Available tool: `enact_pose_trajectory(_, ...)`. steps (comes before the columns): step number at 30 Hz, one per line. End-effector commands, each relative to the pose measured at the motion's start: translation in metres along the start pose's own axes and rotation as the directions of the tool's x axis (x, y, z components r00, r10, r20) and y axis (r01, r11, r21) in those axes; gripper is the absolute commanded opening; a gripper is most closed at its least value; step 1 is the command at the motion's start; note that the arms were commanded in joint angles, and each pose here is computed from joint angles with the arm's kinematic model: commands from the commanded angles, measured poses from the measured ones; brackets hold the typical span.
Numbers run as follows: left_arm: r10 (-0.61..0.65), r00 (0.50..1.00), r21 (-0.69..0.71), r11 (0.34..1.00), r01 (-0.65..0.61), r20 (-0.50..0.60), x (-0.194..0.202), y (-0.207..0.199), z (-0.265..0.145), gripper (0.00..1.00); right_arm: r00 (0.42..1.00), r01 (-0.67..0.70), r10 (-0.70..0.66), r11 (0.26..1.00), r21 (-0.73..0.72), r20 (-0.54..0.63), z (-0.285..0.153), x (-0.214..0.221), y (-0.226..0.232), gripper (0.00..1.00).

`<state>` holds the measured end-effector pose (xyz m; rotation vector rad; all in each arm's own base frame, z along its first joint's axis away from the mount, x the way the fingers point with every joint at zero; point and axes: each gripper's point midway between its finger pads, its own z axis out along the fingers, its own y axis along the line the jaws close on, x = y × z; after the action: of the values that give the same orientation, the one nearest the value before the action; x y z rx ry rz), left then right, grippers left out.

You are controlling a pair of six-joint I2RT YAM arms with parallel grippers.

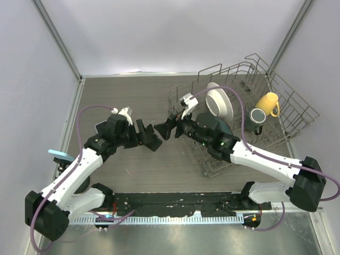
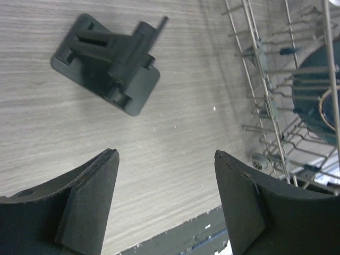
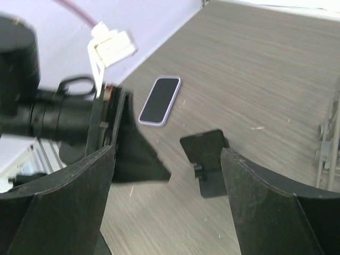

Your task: Place the phone on the phone stand

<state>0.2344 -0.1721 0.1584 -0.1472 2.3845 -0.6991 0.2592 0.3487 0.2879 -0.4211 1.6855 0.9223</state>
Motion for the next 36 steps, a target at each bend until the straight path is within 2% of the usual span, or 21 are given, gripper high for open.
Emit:
enact_pose_trajectory(1, -0.013, 0.999, 0.044, 0.999, 0.01, 0.05, -0.022, 0.002, 0.026, 0.76, 0.998, 0.06, -0.059, 0.995, -0.081, 0.009, -0.01, 0.01, 0.008, 0.85)
enact_pose_trajectory(5, -0.043, 0.998, 0.066, 0.997, 0.039, 0.052, -0.027, 0.01, 0.049, 0.77, 0.999, 0.052, -0.05, 0.997, -0.059, 0.021, -0.017, 0.014, 0.002, 0.86)
enact_pose_trajectory(10, -0.017, 0.998, 0.068, 0.998, 0.013, 0.061, -0.033, 0.013, 0.069, 0.73, 0.998, 0.062, -0.061, 0.998, -0.027, 0.024, -0.024, 0.017, -0.007, 0.85)
enact_pose_trajectory(14, 0.004, 0.998, 0.029, 1.0, -0.006, 0.058, -0.033, 0.023, 0.081, 0.63, 0.998, 0.067, -0.066, 0.997, -0.029, 0.018, -0.028, 0.021, -0.008, 0.85)
enact_pose_trajectory(19, 0.016, 0.999, -0.006, 1.0, -0.015, 0.037, -0.028, 0.033, 0.093, 0.56, 0.997, 0.073, -0.073, 0.997, -0.019, 0.014, -0.03, 0.025, -0.012, 0.85)
enact_pose_trajectory(21, 0.016, 0.999, -0.002, 1.0, -0.016, 0.037, -0.028, 0.032, 0.094, 0.48, 0.997, 0.076, -0.076, 0.997, -0.012, 0.008, -0.03, 0.027, -0.014, 0.85)
enact_pose_trajectory(25, 0.016, 0.999, -0.006, 1.0, -0.015, 0.048, -0.027, 0.035, 0.094, 0.4, 0.997, 0.077, -0.078, 0.997, -0.01, -0.009, -0.027, 0.033, -0.015, 0.85)
enact_pose_trajectory(27, 0.012, 0.999, -0.005, 1.0, -0.012, 0.052, -0.027, 0.035, 0.093, 0.31, 0.997, 0.076, -0.076, 0.997, -0.009, -0.014, -0.026, 0.035, -0.016, 0.85)
enact_pose_trajectory(28, 0.009, 0.999, -0.002, 1.0, -0.009, 0.051, -0.025, 0.035, 0.093, 0.23, 0.997, 0.076, -0.076, 0.997, -0.012, -0.015, -0.026, 0.035, -0.015, 0.85)
enact_pose_trajectory(29, 0.001, 0.999, 0.003, 1.0, -0.001, 0.047, -0.023, 0.035, 0.092, 0.06, 0.997, 0.073, -0.073, 0.997, -0.009, -0.019, -0.025, 0.036, -0.016, 0.85)
enact_pose_trajectory(30, -0.018, 0.999, 0.016, 1.0, 0.017, 0.043, -0.022, 0.032, 0.091, 0.01, 0.997, 0.072, -0.072, 0.997, -0.009, -0.019, -0.025, 0.036, -0.016, 0.85)
enact_pose_trajectory(36, -0.127, 0.992, 0.107, 0.987, 0.124, 0.018, -0.011, 0.018, 0.09, 0.0, 0.998, 0.052, -0.052, 0.999, -0.015, -0.029, -0.024, 0.039, -0.015, 0.85)
